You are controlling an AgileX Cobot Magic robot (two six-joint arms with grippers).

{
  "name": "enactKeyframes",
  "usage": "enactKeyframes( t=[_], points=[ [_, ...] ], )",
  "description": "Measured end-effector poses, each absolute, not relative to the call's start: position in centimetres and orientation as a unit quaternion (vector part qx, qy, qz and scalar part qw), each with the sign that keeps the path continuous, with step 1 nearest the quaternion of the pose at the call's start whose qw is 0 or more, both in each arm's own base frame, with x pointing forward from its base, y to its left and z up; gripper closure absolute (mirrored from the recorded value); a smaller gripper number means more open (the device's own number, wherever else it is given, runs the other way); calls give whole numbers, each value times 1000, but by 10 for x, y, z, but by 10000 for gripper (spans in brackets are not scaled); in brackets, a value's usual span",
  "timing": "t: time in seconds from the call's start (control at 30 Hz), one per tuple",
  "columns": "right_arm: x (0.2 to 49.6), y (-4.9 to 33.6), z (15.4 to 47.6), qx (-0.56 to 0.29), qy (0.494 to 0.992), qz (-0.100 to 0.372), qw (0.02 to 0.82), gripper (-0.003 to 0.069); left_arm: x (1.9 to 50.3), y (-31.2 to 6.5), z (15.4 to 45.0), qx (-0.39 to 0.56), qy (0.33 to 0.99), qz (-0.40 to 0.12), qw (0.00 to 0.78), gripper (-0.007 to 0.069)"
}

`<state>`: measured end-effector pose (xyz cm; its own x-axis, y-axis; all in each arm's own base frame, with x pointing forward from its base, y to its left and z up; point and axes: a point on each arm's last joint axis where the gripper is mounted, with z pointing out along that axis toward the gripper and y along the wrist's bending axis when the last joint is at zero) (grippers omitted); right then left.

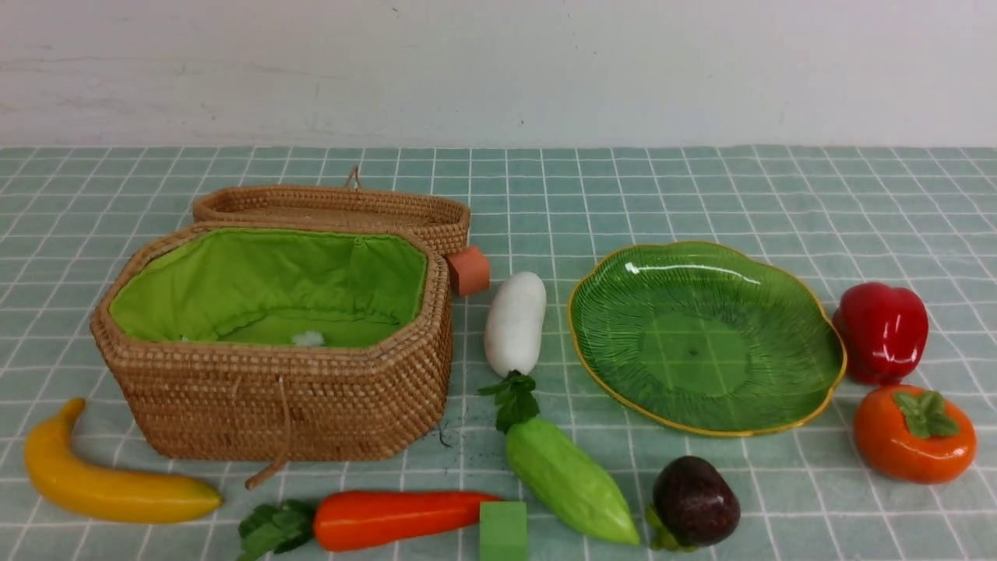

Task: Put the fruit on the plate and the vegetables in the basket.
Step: Use the left arm to grab a banana and put it into the right plate

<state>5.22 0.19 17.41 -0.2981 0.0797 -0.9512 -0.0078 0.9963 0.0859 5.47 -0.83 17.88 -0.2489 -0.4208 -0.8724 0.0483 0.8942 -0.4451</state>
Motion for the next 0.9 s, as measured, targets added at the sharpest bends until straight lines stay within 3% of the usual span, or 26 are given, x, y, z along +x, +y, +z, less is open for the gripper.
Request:
enactKeyframes(
  t=[0.13, 0.33, 0.4, 0.5, 0.63, 0.77, 0.87, 0.9],
  points=[
    [52, 2, 174, 22, 805, 37, 592, 417, 56, -10, 189, -174, 717, -269, 619, 386],
    [53, 1, 175, 17, 800, 28, 600, 417, 56, -9, 204, -215, 645, -342, 648, 386],
    [54, 2, 176, 36, 791, 48, 609, 417, 56, -9, 206, -257, 626, -386, 627, 394],
    [55, 5, 180, 109, 768, 128, 619, 417, 54, -10, 213, -283, 634, -407, 594, 466],
    [56, 6, 189, 209, 713, 239, 625, 417, 44, -12, 236, -264, 681, -380, 568, 628],
    [56, 6, 193, 233, 692, 268, 629, 442, 41, -15, 258, -209, 751, -314, 542, 638],
    [54, 9, 197, 236, 710, 283, 600, 490, 48, -18, 266, -162, 816, -259, 492, 638],
    [50, 13, 210, 217, 728, 287, 584, 538, 54, -22, 271, -120, 858, -226, 445, 638]
  ],
)
